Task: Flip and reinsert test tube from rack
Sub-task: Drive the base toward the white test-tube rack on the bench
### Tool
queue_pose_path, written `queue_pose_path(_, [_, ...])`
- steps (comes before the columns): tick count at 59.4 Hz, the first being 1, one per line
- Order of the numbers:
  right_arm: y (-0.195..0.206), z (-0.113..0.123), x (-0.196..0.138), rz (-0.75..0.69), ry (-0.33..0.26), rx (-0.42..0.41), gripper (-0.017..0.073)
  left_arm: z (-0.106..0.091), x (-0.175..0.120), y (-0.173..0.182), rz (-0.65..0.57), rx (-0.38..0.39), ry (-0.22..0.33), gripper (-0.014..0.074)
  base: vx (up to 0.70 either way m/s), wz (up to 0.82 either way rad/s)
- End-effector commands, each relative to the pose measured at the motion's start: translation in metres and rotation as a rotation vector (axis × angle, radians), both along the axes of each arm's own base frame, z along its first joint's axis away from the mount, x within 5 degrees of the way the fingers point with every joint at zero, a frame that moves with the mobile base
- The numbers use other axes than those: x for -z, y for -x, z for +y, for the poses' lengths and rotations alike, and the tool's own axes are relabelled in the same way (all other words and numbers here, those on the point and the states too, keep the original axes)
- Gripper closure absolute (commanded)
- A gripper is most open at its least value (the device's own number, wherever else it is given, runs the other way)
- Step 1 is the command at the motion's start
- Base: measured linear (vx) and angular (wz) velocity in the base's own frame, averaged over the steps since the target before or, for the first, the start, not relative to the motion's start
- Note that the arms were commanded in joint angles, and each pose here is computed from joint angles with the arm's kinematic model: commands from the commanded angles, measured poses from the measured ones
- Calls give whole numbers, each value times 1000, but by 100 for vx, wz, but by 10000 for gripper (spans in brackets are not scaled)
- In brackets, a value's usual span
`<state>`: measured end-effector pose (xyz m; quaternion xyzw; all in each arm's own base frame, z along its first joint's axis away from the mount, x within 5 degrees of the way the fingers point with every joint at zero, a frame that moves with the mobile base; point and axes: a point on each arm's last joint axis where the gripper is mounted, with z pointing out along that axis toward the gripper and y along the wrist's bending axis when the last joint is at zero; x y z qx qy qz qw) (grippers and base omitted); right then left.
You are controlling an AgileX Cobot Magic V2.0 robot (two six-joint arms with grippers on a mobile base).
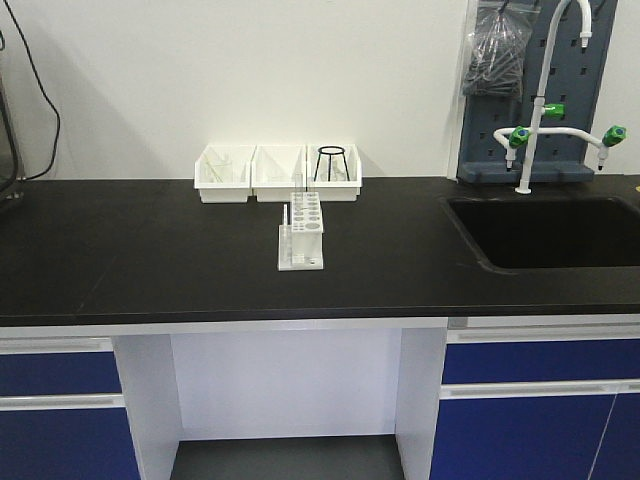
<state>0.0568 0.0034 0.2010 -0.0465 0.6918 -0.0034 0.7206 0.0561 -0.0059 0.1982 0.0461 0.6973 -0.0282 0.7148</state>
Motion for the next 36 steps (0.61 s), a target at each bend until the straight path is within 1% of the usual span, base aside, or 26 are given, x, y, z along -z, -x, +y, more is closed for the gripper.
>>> queue_pose_path(1, [1, 1, -7, -88, 6, -6, 570, 0, -10, 1, -94, 0, 12, 599, 0, 0])
queue_pose_path(36, [1, 1, -7, -88, 6, -6, 570, 0, -10, 1, -94, 0, 12, 599, 0, 0])
